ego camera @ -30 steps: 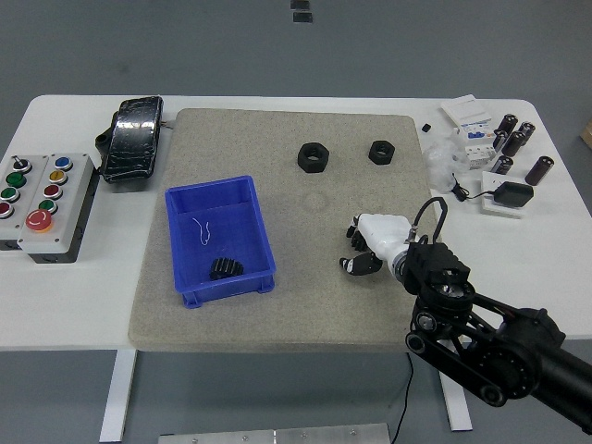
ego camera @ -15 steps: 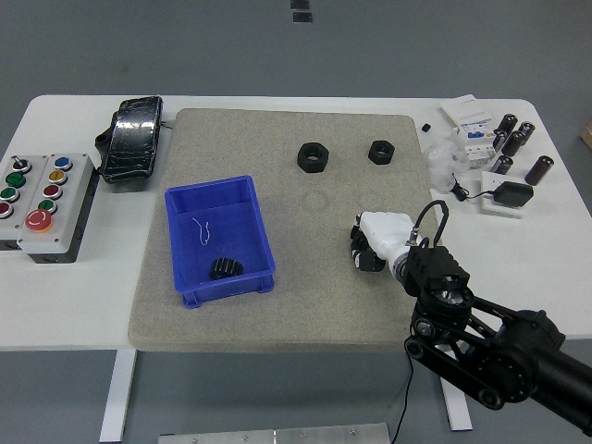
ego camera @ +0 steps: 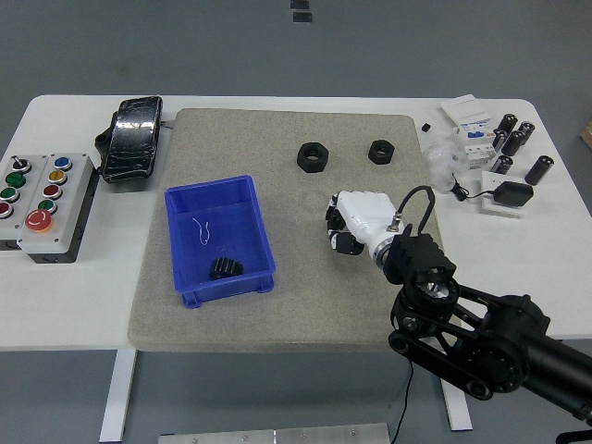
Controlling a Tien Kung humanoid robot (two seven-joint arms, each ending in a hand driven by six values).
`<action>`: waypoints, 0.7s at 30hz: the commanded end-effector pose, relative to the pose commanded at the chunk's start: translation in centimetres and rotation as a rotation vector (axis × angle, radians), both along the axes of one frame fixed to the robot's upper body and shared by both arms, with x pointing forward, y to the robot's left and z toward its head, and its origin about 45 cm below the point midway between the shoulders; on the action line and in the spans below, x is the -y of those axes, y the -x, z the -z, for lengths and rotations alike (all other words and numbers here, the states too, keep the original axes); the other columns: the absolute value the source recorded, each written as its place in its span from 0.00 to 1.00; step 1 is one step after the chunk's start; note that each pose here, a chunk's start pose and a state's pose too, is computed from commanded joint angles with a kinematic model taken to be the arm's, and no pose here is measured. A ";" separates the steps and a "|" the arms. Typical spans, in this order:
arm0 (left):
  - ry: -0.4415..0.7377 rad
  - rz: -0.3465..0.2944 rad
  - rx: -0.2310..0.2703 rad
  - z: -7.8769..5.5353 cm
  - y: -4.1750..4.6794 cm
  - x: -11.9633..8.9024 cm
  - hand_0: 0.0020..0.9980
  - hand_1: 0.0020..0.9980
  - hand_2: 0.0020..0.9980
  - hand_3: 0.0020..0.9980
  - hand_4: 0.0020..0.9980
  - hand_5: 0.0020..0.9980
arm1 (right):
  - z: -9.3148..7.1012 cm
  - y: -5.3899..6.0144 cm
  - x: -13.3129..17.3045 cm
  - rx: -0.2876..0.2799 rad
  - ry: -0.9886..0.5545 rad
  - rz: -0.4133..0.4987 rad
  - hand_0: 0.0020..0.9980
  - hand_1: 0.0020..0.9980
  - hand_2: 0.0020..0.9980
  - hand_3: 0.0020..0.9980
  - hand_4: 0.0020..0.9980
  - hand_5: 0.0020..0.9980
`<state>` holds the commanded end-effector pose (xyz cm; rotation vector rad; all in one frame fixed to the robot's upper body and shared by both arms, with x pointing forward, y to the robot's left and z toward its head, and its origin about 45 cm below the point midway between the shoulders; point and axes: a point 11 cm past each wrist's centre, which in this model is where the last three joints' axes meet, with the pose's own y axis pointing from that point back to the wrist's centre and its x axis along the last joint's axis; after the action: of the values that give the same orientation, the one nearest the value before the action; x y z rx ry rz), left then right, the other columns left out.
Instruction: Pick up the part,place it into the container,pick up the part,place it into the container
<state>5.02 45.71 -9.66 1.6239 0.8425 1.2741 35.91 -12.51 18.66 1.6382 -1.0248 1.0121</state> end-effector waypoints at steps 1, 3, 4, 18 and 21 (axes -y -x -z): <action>0.000 0.001 0.000 0.0 -0.03 0.0 0.66 0.59 0.56 0.63 0.67 0.46 | -0.5 0.1 -1.4 0.007 -0.037 -0.023 0.15 0.36 0.45 0.46 0.18 0.00; 0.002 0.003 0.000 0.0 -0.12 0.0 0.66 0.59 0.56 0.63 0.67 0.47 | -1.4 0.6 -3.9 0.018 -0.104 -0.081 0.15 0.37 0.47 0.47 0.21 0.00; 0.002 0.003 0.001 0.0 -0.17 0.1 0.66 0.59 0.56 0.63 0.67 0.47 | -1.8 1.0 -5.3 0.022 -0.144 -0.119 0.15 0.37 0.47 0.47 0.21 0.00; 0.014 0.010 -0.024 0.1 -0.03 0.3 0.66 0.59 0.56 0.63 0.67 0.47 | -1.9 4.8 -12.1 -0.113 -0.340 -0.345 0.21 0.47 0.68 0.76 0.24 0.12; 0.009 0.009 -0.019 0.0 -0.13 0.2 0.66 0.59 0.56 0.63 0.67 0.48 | -1.9 4.4 -11.8 -0.092 -0.313 -0.318 0.15 0.40 0.69 0.83 0.53 0.23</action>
<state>5.15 45.48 -9.70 1.6332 0.8503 1.2481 31.53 -0.74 20.56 2.1360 -0.9115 1.0052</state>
